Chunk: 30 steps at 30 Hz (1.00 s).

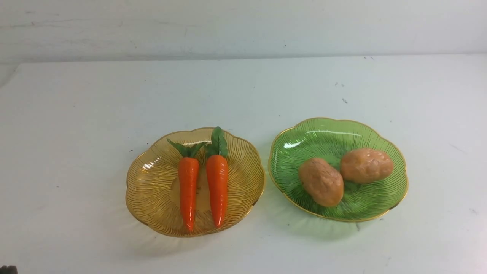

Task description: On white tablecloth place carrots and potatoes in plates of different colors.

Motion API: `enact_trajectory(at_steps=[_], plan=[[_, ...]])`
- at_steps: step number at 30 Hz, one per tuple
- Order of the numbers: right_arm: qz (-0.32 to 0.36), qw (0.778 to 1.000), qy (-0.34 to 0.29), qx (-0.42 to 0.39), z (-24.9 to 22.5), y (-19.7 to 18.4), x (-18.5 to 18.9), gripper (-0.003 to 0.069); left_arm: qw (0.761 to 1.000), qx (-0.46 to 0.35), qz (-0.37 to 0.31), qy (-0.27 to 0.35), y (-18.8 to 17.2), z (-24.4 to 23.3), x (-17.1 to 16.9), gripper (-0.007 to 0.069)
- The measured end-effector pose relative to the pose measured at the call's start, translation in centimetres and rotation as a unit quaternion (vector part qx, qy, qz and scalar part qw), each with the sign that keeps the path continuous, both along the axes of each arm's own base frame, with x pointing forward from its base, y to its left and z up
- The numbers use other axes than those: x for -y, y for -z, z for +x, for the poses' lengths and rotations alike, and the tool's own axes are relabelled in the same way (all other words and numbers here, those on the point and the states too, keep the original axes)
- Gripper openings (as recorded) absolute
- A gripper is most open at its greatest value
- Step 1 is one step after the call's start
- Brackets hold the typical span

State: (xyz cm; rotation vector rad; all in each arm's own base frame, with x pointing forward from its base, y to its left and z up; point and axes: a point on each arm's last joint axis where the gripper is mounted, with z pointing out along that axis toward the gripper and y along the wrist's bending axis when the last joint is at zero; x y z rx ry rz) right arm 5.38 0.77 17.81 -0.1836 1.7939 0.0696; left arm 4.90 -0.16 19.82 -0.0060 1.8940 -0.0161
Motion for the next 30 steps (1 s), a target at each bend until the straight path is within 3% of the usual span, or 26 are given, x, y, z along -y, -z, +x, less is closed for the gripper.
enact_trajectory(at_steps=[5,30], plan=[[0.000,1.000,0.000,0.001,0.0,0.0,0.0,-0.0015,1.000,-0.024,-0.009,-0.017,2.9,0.1,-0.2,-0.0004],[0.001,1.000,0.000,0.002,0.0,0.0,0.0,-0.0015,1.000,0.000,-0.018,0.005,2.8,0.3,0.0,-0.0004]])
